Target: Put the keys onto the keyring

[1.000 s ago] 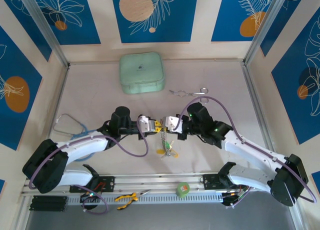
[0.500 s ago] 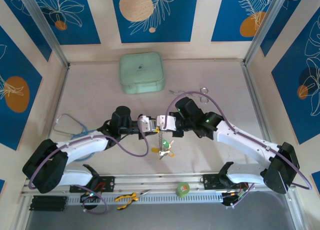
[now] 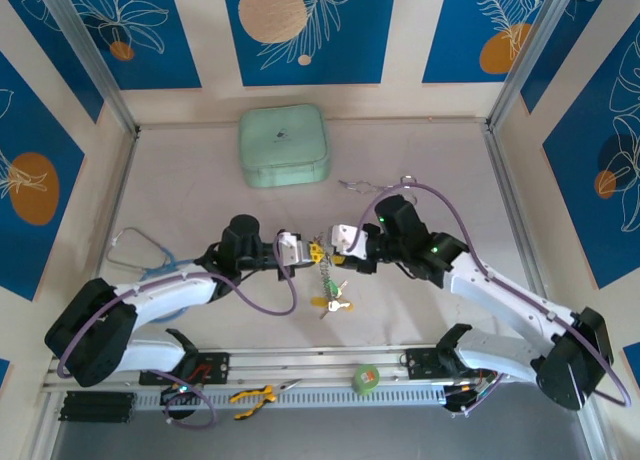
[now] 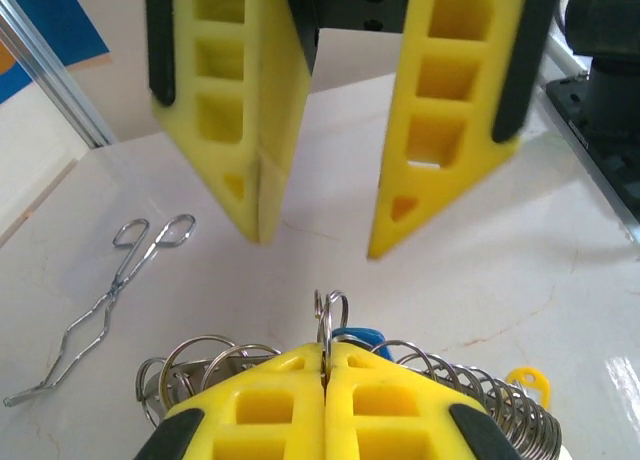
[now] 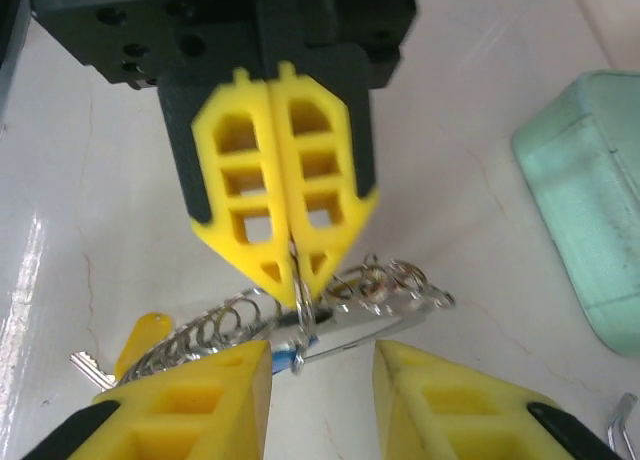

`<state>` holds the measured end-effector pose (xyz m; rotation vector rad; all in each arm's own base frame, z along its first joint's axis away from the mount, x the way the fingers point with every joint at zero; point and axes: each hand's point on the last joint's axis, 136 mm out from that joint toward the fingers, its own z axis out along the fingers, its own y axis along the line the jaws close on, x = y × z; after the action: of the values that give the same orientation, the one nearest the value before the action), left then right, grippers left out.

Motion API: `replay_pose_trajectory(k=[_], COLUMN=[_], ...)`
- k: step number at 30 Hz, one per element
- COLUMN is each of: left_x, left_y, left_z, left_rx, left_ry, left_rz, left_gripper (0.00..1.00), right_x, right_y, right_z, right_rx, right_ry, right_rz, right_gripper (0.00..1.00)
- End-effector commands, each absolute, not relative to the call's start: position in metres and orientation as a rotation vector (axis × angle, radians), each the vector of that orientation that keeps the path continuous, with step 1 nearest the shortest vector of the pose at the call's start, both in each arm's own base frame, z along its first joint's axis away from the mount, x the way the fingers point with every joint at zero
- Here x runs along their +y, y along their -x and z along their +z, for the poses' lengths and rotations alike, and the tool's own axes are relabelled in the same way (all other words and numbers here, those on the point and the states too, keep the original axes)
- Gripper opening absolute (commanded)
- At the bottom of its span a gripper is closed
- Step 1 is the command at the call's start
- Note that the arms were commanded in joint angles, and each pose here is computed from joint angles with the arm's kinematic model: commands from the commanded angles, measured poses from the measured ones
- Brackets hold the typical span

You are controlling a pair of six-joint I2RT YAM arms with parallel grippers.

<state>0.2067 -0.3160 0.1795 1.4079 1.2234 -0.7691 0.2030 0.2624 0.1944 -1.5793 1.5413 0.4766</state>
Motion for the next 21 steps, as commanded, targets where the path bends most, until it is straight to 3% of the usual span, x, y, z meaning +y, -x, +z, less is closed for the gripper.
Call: replay_pose_trajectory(k=[1,21], left_x=[-0.32,-0.322], left_y=[-0.198,-0.192], left_z=[0.204,0.2], left_rx=[1.113,1.117], left_ry=[-1.347,-1.316], left_rz=[-0.839,-0.921], left_gripper=[0.0,0.0], right_x=[0.271,0.278], right_y=[-0.193,-0.198], right_z=[0.201,0.192], right_rx=[1.47,1.471], right_ry=[1.528,1.5], right_rz=[0.623,0.635], right_gripper=[0.33,0.27])
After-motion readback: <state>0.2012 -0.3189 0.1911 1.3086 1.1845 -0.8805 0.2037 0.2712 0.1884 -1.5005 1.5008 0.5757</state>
